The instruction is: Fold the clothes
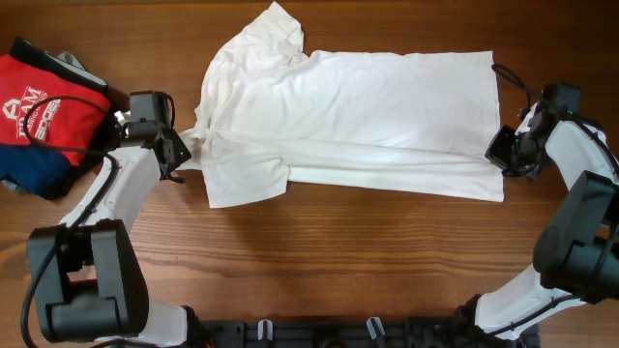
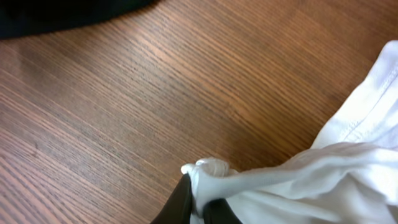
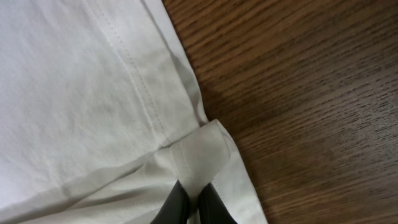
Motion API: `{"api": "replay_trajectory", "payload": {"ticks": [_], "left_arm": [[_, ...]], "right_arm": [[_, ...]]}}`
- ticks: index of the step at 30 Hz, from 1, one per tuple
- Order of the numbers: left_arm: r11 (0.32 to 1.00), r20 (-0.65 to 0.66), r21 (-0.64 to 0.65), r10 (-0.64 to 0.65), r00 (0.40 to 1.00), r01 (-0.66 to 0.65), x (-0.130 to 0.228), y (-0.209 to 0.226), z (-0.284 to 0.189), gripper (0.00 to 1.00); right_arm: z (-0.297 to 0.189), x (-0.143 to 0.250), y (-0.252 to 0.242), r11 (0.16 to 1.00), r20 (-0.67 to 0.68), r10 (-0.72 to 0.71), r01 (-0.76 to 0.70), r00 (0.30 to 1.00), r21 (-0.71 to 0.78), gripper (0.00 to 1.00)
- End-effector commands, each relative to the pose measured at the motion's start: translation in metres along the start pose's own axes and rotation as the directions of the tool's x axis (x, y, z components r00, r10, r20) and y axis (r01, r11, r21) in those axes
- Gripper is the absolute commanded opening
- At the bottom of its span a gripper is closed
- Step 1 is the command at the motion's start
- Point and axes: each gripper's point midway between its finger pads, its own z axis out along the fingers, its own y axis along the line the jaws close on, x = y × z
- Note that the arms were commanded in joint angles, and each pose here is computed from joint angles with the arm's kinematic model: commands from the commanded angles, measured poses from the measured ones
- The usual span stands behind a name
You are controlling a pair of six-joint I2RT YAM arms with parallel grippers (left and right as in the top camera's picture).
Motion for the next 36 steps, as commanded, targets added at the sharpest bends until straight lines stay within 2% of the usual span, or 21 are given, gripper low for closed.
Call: {"api": "replay_trajectory", "payload": {"ticks": [1,3,8,10,11,13,17,20,22,28,33,36], "left_arm": [[0.998,-0.008,-0.065,0.014,1.0,-0.015,0.002,0.012,-0.001,0.09],[0.996,-0.042,-0.081,0.024,0.999,-0.027,0.01,0.017,-0.002,0.15],[0.995,-0.063,-0.093,0.031,0.998,-0.036,0.016,0.02,-0.002,0.23],[0.991,-0.032,-0.129,0.03,0.999,-0.034,0.009,0.026,-0.005,0.4],[0.986,-0.004,-0.161,0.03,1.0,-0.03,0.003,0.032,-0.008,0.43],[0.978,0.064,-0.206,0.023,0.998,-0.01,-0.012,0.041,-0.022,0.58],[0.993,0.137,-0.113,-0.014,0.99,0.03,-0.029,0.032,-0.051,0.59],[0.986,0.068,0.166,-0.009,0.998,-0.002,-0.014,-0.015,-0.075,0.53],[0.959,0.017,0.278,0.05,0.999,-0.053,0.006,-0.044,-0.085,0.51],[0.913,-0.048,0.329,0.271,0.961,-0.241,0.064,-0.098,-0.084,0.47],[0.849,-0.102,0.371,0.441,0.892,-0.377,0.119,-0.138,-0.074,0.46],[0.815,-0.101,0.393,0.5,0.86,-0.427,0.142,-0.157,-0.068,0.45]], "right_arm": [[0.01,0.007,-0.005,1.0,-0.027,0.007,-0.006,1.0,0.024,0.04],[0.01,0.006,-0.005,1.0,-0.025,0.006,-0.006,1.0,0.023,0.04],[0.01,0.006,-0.005,1.0,-0.023,0.007,-0.006,1.0,0.023,0.04],[0.01,0.006,-0.005,1.0,-0.024,0.007,-0.006,1.0,0.023,0.04],[0.01,0.006,-0.005,1.0,-0.024,0.006,-0.006,1.0,0.023,0.04],[0.01,0.006,-0.005,1.0,-0.024,0.007,-0.006,1.0,0.023,0.04],[0.01,0.007,-0.005,1.0,-0.026,0.007,-0.006,1.0,0.023,0.04],[0.01,0.006,-0.005,1.0,-0.026,0.007,-0.006,1.0,0.023,0.04],[0.01,0.007,-0.005,1.0,-0.027,0.007,-0.006,1.0,0.023,0.04],[0.01,0.008,-0.005,1.0,-0.034,0.008,-0.007,0.999,0.025,0.04],[0.01,0.009,-0.005,1.0,-0.037,0.008,-0.007,0.999,0.025,0.04],[0.01,0.01,-0.005,1.0,-0.04,0.008,-0.007,0.999,0.026,0.05]]}}
